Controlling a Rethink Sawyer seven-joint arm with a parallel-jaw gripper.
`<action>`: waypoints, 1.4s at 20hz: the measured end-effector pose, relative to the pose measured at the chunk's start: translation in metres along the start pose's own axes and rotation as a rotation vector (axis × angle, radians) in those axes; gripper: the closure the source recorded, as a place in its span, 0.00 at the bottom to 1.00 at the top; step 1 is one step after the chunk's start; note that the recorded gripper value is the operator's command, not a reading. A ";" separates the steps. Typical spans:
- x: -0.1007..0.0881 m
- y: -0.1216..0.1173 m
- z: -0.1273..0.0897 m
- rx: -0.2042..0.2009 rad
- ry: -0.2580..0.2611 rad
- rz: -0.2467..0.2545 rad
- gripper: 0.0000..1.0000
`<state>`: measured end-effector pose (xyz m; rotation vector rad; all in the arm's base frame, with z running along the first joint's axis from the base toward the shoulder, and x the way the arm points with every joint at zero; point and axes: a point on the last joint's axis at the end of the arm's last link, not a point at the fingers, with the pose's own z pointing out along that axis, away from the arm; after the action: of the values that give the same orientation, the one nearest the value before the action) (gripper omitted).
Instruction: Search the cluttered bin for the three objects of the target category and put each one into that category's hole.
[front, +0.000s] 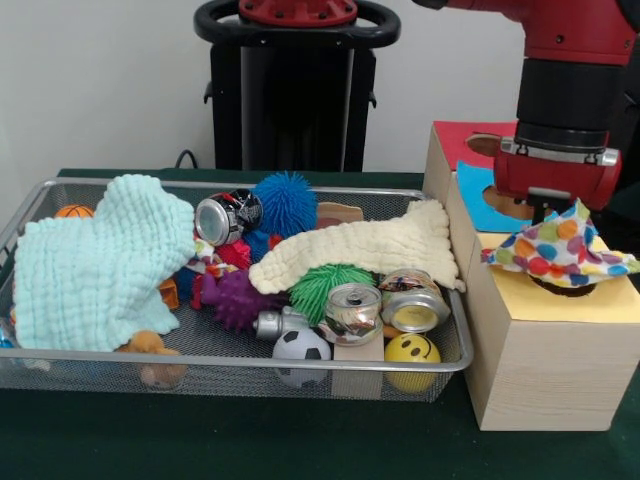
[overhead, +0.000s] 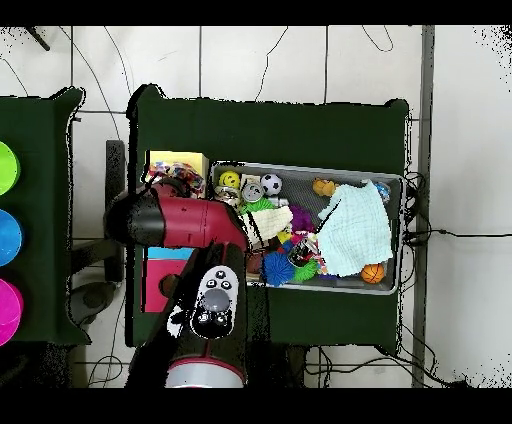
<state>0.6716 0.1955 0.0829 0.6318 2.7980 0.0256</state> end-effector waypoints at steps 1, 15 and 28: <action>0.002 -0.001 -0.005 0.003 0.005 0.000 1.00; 0.021 -0.001 -0.006 0.005 -0.012 -0.017 1.00; 0.024 0.001 -0.003 0.009 -0.066 -0.038 1.00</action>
<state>0.6504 0.2064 0.0796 0.5709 2.7471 -0.0149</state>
